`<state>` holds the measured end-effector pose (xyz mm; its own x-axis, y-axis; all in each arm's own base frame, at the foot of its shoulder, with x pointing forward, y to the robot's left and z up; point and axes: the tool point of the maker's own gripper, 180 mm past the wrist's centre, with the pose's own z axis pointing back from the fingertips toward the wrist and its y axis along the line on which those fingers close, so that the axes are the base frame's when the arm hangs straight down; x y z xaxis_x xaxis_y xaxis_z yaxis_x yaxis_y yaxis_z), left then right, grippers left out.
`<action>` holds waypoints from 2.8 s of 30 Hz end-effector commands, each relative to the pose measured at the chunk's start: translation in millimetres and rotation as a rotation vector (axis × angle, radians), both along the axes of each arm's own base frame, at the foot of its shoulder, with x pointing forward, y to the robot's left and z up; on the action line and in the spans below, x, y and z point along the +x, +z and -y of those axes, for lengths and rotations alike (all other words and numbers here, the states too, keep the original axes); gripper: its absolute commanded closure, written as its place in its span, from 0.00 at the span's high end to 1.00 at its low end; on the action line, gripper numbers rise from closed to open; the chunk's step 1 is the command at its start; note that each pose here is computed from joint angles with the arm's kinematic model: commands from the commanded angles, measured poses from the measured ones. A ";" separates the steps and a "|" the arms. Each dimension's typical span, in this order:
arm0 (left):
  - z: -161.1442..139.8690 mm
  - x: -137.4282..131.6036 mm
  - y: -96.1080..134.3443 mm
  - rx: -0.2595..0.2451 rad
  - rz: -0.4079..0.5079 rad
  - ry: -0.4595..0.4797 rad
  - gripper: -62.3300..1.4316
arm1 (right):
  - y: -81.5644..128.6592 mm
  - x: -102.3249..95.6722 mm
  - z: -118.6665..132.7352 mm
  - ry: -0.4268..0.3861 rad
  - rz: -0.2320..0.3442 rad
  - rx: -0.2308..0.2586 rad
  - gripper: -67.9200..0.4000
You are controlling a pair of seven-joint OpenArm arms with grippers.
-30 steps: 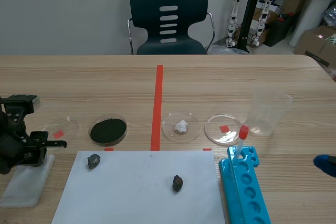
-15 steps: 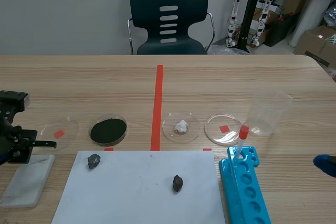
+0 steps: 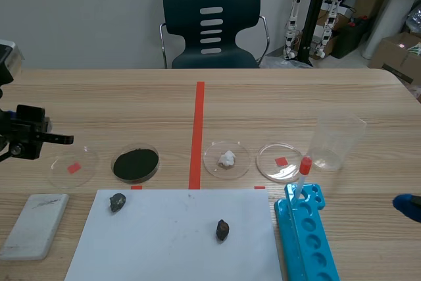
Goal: Rub the mineral on the streak plate
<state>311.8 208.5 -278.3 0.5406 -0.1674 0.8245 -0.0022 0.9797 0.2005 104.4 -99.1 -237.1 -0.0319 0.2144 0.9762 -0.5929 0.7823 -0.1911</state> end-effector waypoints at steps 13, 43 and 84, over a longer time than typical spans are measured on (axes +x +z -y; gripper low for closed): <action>114.0 -67.4 92.3 -0.173 0.312 -0.443 0.16 | 6.0 2.3 -0.6 -0.001 0.019 0.015 0.92; 145.0 -127.1 61.9 -0.263 0.247 -0.548 0.16 | 6.0 2.3 -0.6 -0.001 0.019 0.015 0.92; 144.6 -126.7 61.3 -0.247 0.259 -0.557 0.16 | 6.0 2.3 -0.6 -0.001 0.019 0.015 0.92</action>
<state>181.7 68.1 -231.1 0.2474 -0.1827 0.9515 0.5001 0.8652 0.0361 104.4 -99.1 -237.1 -0.0318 0.2143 0.9763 -0.5926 0.7825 -0.1910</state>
